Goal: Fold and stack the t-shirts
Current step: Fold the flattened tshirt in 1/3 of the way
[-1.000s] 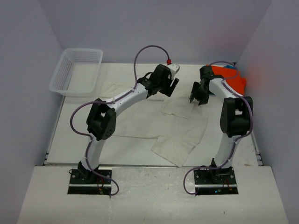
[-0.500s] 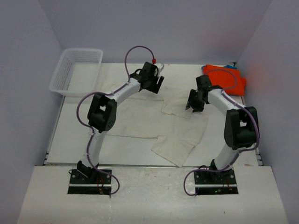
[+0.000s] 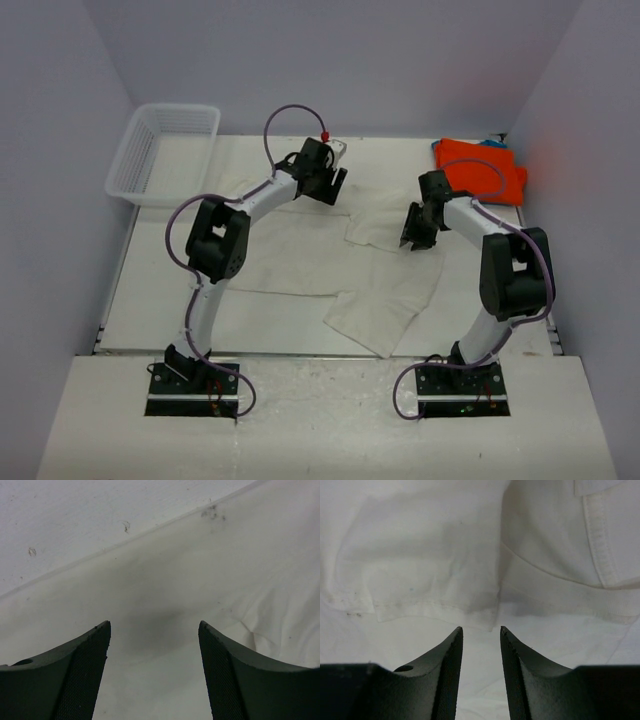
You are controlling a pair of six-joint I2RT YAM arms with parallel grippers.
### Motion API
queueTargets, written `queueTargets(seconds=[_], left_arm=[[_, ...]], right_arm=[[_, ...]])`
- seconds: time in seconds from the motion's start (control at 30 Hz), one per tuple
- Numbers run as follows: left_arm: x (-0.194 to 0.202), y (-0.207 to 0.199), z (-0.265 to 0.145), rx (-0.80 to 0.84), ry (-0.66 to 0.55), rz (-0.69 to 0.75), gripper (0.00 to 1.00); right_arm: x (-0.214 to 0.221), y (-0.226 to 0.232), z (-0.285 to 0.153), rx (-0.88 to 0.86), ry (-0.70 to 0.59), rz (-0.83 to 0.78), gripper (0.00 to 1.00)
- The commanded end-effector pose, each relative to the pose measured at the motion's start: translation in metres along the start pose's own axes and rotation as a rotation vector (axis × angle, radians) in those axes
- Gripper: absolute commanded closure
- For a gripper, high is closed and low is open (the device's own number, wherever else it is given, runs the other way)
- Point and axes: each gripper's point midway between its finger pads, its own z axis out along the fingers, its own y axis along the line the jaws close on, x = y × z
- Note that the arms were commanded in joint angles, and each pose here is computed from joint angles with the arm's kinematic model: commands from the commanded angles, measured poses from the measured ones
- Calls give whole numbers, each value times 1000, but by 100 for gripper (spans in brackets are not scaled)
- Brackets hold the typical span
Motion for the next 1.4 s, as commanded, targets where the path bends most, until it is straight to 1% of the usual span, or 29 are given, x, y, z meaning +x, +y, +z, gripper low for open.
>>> queueTargets(seconds=[0.0, 0.3, 0.4, 0.57, 0.7, 0.73, 0.83, 1.07, 1.27, 1.37], left_arm=[[-23, -3, -18, 32, -72, -17, 28], [-29, -5, -31, 50, -97, -18, 28], [-35, -6, -35, 62, -113, -23, 27], [-38, -8, -39, 76, -117, -27, 27], [-42, -8, -43, 76, -128, -26, 27], [-44, -7, -44, 77, -132, -27, 27], [-44, -8, -45, 78, -134, -26, 27], [-47, -5, -53, 78, -148, -31, 27], [-55, -3, -64, 92, -173, -43, 27], [-57, -3, -66, 101, -184, -50, 26]], right_arm=[[-4, 3, 5, -5, -19, 18, 63], [1, 8, 8, -8, 7, 44, 63], [1, 9, 6, -15, -12, 83, 61], [3, 11, 7, -12, 20, 115, 57], [6, 11, 5, -8, 18, 157, 55], [4, 15, 3, -30, 6, 173, 55], [8, 17, 6, -39, 27, 197, 54], [12, 20, 6, -37, 61, 244, 58], [16, 7, 8, 77, 81, 278, 59], [16, 6, 8, 88, 79, 270, 60]])
